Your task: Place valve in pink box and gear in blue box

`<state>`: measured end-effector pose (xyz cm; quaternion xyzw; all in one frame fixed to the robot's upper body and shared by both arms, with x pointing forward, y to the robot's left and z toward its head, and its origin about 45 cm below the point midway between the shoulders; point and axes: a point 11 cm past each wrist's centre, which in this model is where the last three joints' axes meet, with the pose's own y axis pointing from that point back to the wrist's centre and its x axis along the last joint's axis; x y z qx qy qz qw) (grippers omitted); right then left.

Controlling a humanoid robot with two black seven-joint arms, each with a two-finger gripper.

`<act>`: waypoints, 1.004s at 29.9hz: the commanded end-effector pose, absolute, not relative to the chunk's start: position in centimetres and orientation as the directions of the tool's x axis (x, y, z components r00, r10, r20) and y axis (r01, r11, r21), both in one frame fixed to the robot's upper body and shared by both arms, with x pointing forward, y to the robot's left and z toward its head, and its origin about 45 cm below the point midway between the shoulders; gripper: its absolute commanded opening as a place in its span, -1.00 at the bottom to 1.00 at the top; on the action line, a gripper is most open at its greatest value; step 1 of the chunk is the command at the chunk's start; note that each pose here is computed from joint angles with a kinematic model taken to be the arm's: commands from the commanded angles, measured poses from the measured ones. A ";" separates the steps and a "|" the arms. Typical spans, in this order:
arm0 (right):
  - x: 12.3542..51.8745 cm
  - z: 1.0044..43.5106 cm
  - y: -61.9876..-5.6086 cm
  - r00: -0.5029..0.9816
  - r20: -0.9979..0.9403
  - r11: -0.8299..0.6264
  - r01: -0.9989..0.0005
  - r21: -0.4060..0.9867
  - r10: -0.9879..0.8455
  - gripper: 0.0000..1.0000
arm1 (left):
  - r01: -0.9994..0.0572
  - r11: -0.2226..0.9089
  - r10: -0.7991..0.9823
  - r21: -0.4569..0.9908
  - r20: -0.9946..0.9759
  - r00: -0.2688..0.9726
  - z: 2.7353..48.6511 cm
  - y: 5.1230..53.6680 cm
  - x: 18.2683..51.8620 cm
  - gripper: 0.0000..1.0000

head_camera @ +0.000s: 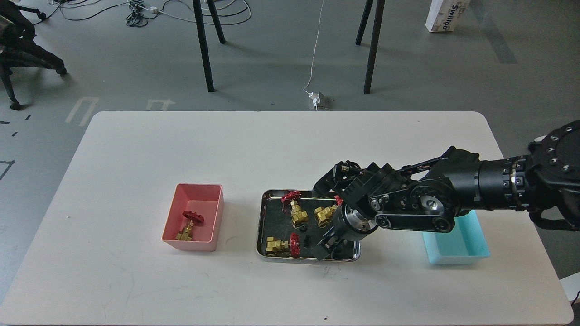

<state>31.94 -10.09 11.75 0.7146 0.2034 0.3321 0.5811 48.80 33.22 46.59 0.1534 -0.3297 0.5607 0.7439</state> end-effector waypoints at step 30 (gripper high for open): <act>33.1 11.5 -10.3 0.752 0.258 -0.249 -0.129 0.960 0.607 0.60 | -0.924 0.342 0.729 -0.171 0.669 0.146 48.5 32.4 48.9 0.97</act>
